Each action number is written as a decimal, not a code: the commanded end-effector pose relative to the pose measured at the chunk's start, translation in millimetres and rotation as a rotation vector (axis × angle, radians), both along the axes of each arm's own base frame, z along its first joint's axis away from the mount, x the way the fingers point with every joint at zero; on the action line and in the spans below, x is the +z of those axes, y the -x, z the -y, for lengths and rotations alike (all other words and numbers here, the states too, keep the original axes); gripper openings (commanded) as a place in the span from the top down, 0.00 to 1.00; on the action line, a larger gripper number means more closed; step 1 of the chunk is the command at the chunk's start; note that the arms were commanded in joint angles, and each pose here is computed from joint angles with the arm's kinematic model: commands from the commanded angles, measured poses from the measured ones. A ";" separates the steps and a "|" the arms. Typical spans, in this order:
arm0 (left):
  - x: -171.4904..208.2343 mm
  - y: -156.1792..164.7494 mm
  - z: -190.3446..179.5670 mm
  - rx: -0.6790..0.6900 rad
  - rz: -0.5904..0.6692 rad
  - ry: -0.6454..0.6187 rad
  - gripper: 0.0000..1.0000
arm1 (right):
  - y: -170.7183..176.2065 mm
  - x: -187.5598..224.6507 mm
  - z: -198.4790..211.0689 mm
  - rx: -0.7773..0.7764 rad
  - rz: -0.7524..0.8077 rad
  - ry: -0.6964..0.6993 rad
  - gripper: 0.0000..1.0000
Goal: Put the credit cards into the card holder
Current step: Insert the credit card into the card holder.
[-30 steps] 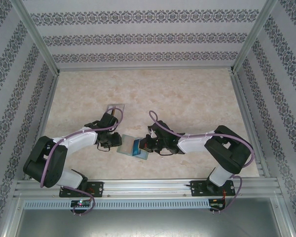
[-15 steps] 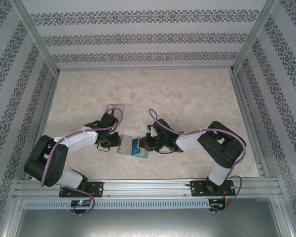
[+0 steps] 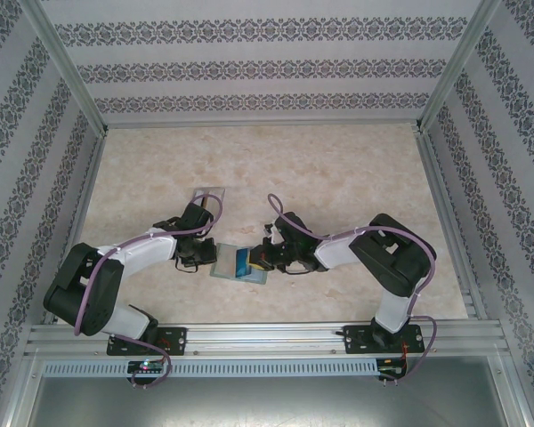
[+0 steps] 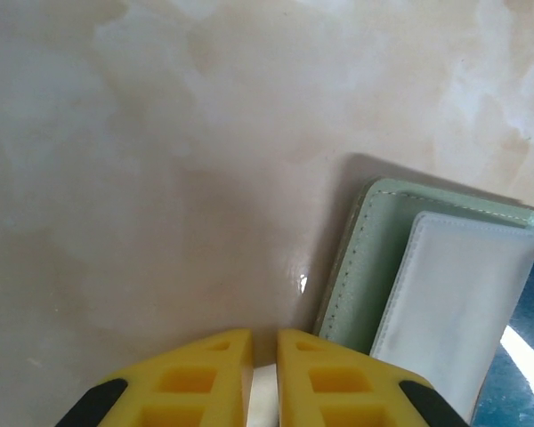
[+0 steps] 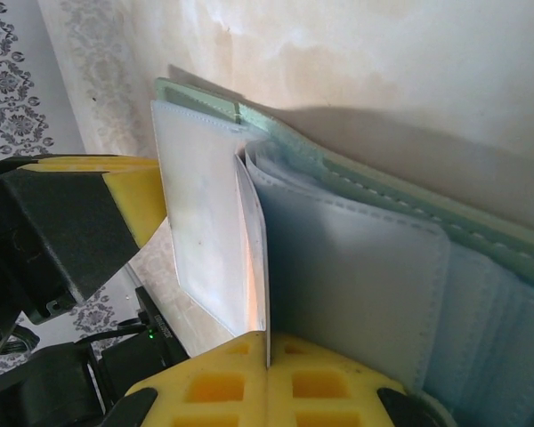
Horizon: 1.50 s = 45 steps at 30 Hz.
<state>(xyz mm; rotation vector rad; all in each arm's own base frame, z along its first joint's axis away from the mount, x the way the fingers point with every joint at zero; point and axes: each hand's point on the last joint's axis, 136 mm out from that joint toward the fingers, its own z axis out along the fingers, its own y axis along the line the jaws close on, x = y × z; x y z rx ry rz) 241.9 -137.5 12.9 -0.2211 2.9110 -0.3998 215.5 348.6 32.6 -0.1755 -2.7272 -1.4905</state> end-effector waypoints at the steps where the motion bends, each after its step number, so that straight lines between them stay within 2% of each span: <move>1: -14.9 15.8 9.7 -0.019 -0.065 0.055 0.85 | 1.5 -7.9 -3.7 -0.007 -0.034 0.011 1.00; 10: -16.4 18.1 9.1 -0.014 -0.072 0.055 0.87 | -4.2 -12.1 -13.6 -0.038 -0.017 -0.010 0.99; 15: -20.4 22.2 8.5 0.006 -0.083 0.064 0.89 | -9.1 -14.1 -6.2 -0.095 0.019 0.015 0.92; 26: -23.5 25.7 10.5 0.038 -0.081 0.097 0.94 | -2.8 -13.3 -23.4 -0.134 0.036 0.012 0.93; 35: -19.2 24.9 5.6 0.035 -0.077 0.065 0.95 | 3.5 -15.2 -4.4 -0.112 0.061 0.100 0.75; 42: -19.7 24.5 5.9 0.040 -0.079 0.067 0.95 | 8.5 -8.9 5.4 -0.098 0.085 0.126 0.70; 45: -20.5 24.6 8.0 0.044 -0.077 0.083 0.95 | 10.2 -7.9 1.9 -0.084 0.087 0.120 0.73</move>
